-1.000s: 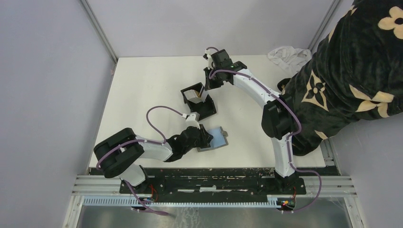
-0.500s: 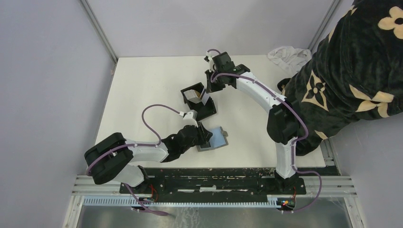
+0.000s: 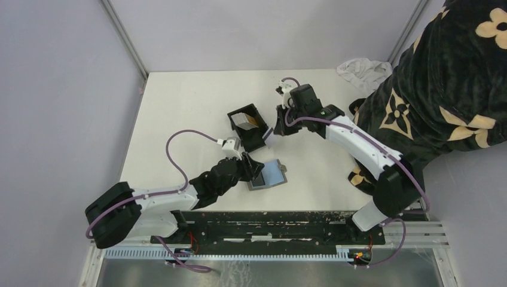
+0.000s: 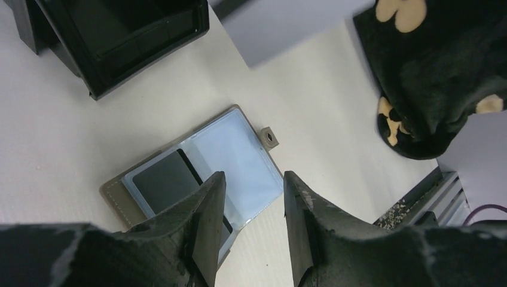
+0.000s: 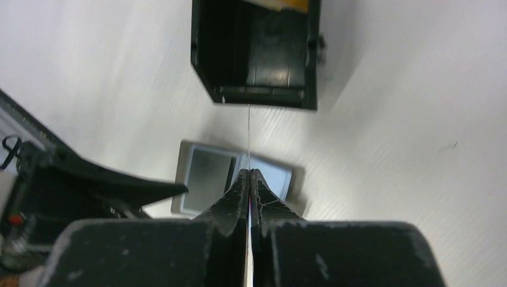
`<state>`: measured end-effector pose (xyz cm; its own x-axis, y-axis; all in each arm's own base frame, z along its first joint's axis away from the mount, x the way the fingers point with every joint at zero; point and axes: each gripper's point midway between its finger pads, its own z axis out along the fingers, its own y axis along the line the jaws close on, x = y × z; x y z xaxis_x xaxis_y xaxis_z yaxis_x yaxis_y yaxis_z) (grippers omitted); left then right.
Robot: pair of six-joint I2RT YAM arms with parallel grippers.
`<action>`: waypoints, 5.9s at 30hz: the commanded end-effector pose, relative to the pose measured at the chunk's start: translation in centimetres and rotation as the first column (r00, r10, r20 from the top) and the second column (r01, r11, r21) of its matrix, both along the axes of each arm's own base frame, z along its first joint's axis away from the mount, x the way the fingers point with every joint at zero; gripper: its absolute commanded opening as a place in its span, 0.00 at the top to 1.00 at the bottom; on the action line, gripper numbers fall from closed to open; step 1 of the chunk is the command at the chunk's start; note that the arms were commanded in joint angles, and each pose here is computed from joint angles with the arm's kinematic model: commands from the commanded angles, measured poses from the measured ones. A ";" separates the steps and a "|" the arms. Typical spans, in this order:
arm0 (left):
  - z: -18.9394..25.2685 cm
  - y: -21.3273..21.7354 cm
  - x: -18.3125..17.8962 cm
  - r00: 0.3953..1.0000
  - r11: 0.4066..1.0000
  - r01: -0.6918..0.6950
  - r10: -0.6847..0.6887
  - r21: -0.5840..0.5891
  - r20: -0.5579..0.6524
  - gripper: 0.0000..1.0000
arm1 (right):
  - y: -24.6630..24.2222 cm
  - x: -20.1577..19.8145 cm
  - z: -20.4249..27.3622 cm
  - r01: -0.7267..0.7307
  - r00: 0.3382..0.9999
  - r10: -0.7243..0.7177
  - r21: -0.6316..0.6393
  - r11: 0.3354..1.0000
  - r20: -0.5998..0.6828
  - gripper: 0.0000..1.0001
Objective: Put the credit cards into the card holder
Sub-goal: Pick up the credit card from the storage box, then insert the credit card into the card holder.
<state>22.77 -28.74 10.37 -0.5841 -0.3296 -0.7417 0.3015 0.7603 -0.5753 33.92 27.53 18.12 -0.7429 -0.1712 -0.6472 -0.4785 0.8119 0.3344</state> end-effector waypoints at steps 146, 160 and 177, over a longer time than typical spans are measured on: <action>-2.6 0.5 -0.8 0.947 0.965 -0.175 0.111 -0.196 -0.302 0.97 | -5.1 -5.8 -9.0 0.164 0.986 -0.161 -0.197 0.966 0.033 0.56; -2.8 0.3 -1.0 0.930 0.940 -0.220 0.121 -0.261 -0.348 0.97 | -4.9 -6.3 -10.8 0.142 0.989 -0.146 -0.209 0.967 -0.004 0.59; -3.9 0.5 -1.0 0.922 0.942 -0.234 0.136 -0.239 -0.363 0.97 | -4.9 -6.3 -11.5 0.139 0.989 -0.146 -0.216 0.966 -0.017 0.60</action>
<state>21.20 -27.96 5.81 -0.7187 -0.5644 -0.4061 -0.0527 0.6266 -0.7776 26.75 22.13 6.24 -0.8080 -0.2014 -0.5538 -0.3372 0.9287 0.1543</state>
